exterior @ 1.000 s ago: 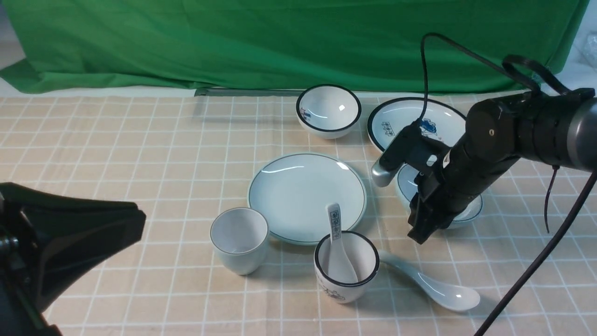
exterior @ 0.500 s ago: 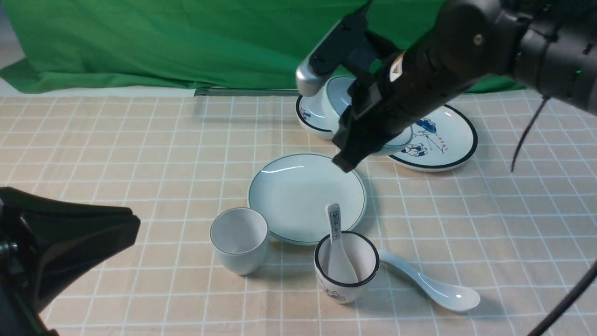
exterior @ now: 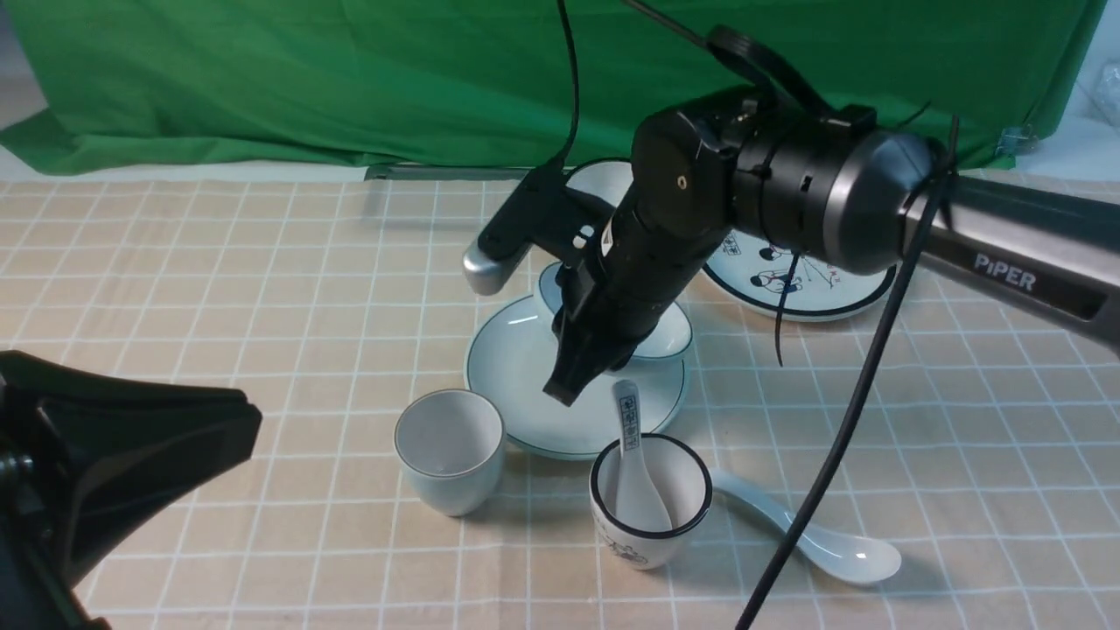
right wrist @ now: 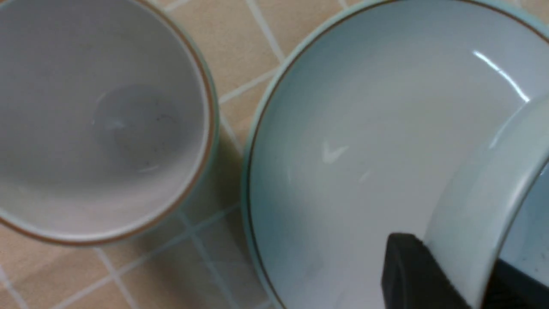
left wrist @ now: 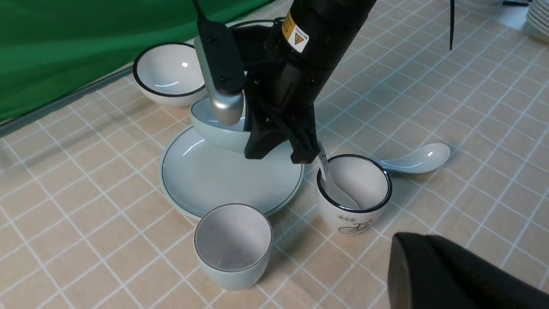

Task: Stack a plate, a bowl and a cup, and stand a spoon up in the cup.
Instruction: Use the right arm to put the blue rice bowl into the blue large plate in the middle, then use the left arm to grab a blue teacup, then use the left arm to put the blue teacup into the blue rice bowl in the middle, then use the right arm to grab a blue soup spoon

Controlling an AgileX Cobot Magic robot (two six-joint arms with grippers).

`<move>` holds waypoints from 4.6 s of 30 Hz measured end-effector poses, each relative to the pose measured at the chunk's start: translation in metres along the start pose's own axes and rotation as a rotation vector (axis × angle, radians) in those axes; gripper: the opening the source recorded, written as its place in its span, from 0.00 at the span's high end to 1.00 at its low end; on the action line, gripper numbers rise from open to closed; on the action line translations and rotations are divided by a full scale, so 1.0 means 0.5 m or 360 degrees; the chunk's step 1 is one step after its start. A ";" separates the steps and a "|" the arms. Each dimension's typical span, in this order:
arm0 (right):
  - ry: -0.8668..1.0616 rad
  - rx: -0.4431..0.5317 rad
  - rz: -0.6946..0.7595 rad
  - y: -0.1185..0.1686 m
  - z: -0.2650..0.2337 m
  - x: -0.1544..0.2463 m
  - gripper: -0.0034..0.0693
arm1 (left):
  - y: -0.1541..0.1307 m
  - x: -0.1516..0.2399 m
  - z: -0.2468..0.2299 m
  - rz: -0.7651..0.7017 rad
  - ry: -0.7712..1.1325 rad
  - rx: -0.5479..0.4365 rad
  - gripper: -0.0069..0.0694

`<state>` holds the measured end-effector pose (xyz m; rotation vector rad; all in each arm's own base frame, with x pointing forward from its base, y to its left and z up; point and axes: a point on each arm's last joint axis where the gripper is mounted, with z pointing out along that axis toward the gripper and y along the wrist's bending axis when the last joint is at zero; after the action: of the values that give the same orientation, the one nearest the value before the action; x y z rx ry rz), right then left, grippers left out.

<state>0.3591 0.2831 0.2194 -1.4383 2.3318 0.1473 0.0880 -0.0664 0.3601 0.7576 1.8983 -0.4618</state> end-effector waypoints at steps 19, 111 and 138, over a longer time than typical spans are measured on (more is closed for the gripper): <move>-0.0002 -0.0010 -0.0080 0.019 0.050 -0.012 0.55 | 0.000 0.000 0.000 0.0001 0.0001 -0.0001 0.90; 0.0107 0.0190 0.0328 0.130 -0.377 0.322 0.72 | 0.134 -0.046 0.772 0.0401 0.1311 0.0373 0.78; 0.0266 -0.0068 0.0406 0.012 -0.038 0.283 0.34 | 0.050 -0.225 0.182 0.0039 0.0471 0.0005 0.91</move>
<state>0.2929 0.1623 0.1817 -1.2080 2.6588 0.1532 0.1999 -0.1380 0.4233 0.8891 2.1594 -0.3523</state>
